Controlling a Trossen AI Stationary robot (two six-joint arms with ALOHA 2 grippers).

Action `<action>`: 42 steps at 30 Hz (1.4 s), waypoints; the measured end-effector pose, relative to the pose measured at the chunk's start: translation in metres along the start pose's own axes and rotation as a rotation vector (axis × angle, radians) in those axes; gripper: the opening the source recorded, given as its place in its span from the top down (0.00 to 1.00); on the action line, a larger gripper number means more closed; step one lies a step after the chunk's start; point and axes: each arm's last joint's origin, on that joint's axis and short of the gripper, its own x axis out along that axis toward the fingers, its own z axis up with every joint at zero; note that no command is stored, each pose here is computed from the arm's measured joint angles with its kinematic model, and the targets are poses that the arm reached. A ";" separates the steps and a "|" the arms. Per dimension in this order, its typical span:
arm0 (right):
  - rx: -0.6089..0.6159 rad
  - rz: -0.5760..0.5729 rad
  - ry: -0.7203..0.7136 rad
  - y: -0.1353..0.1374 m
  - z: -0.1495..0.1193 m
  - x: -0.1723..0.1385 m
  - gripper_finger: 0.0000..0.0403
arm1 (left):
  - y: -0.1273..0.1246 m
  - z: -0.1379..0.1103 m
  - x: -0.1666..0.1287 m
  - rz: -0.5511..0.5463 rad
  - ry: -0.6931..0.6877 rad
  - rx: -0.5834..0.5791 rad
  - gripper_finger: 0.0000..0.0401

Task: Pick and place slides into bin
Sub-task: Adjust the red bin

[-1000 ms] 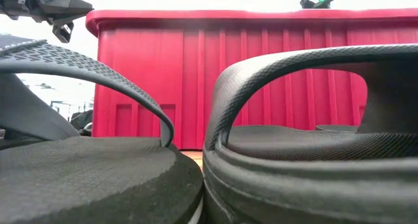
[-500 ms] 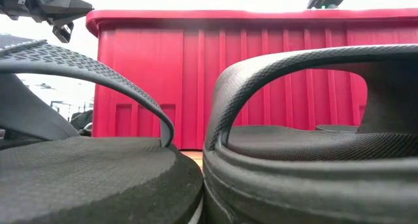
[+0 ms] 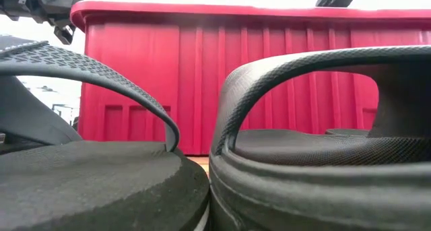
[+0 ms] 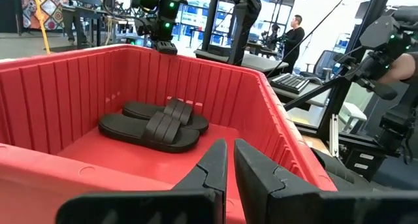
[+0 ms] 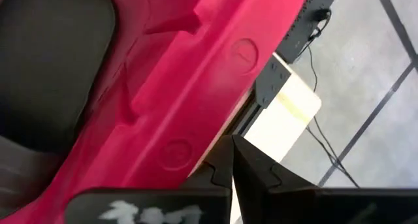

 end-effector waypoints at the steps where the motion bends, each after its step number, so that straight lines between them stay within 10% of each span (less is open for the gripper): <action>1: -0.005 0.005 -0.005 0.000 0.000 -0.001 1.00 | 0.000 0.000 0.000 0.000 0.000 -0.006 0.94; 17: -0.055 -0.139 -0.219 -0.021 0.016 -0.052 1.00 | 0.000 0.002 0.000 -0.005 -0.018 -0.030 0.94; 32: -0.439 0.433 -1.185 -0.008 -0.077 -0.229 1.00 | -0.002 0.012 -0.001 -0.021 -0.123 0.050 0.94; 36: -0.273 0.393 -1.207 -0.004 -0.112 -0.247 1.00 | -0.003 0.013 -0.001 -0.021 -0.127 0.061 0.94; 42: -0.257 0.624 -1.034 0.004 -0.151 -0.241 1.00 | -0.003 0.015 -0.001 -0.031 -0.149 -0.018 0.94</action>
